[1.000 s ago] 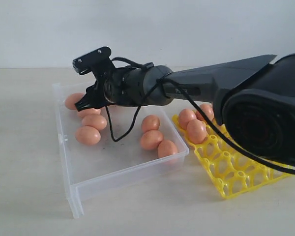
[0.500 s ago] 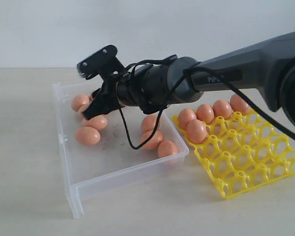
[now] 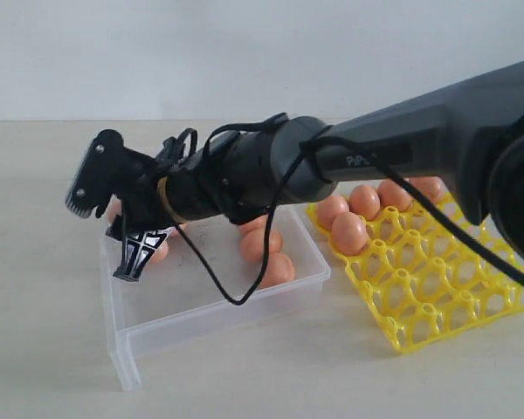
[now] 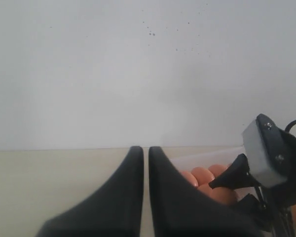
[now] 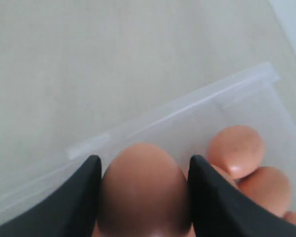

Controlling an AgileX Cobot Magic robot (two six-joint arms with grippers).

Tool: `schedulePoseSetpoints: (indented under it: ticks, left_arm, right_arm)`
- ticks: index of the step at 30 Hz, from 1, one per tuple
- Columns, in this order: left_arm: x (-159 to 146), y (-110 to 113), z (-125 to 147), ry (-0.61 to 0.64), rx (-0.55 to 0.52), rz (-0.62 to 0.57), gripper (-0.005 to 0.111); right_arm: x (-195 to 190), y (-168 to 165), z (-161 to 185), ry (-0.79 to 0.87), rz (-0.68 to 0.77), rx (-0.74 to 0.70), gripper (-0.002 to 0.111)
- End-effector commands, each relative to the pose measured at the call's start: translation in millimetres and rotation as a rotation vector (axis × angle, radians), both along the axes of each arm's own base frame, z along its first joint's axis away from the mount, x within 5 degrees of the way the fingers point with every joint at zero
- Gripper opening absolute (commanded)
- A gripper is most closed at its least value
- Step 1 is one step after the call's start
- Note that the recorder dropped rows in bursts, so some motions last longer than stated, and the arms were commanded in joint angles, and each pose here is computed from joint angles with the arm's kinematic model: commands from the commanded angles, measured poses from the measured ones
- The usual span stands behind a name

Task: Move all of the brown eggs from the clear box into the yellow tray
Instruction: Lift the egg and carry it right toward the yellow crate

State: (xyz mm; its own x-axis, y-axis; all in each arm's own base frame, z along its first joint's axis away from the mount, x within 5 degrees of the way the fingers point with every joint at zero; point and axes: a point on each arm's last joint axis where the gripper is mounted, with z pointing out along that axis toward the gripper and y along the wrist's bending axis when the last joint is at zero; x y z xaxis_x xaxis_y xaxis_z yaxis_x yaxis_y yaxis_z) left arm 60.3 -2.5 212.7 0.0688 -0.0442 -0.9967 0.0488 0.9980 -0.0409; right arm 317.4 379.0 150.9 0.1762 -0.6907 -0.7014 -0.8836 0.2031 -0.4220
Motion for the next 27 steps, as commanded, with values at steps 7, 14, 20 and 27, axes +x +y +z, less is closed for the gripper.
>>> schedulePoseSetpoints:
  ticks: [7, 14, 20, 27]
  left_arm:
    - [0.2, 0.3, 1.9, -0.013, -0.001, 0.002, 0.004]
    - [0.2, 0.3, 1.9, -0.013, -0.001, 0.002, 0.004]
    - [0.2, 0.3, 1.9, -0.013, -0.001, 0.002, 0.004]
    - [0.2, 0.3, 1.9, -0.013, -0.001, 0.002, 0.004]
  right_arm:
    - [-17.7, 13.3, 16.7, -0.509, -0.152, -0.312, 0.0]
    - [-8.2, -0.3, 24.7, -0.479, -0.434, -0.217, 0.0]
    - [-4.5, -8.0, 29.2, -0.509, -0.547, -0.206, 0.0]
    - [9.6, -38.4, 48.8, -0.583, -0.795, -0.183, 0.0]
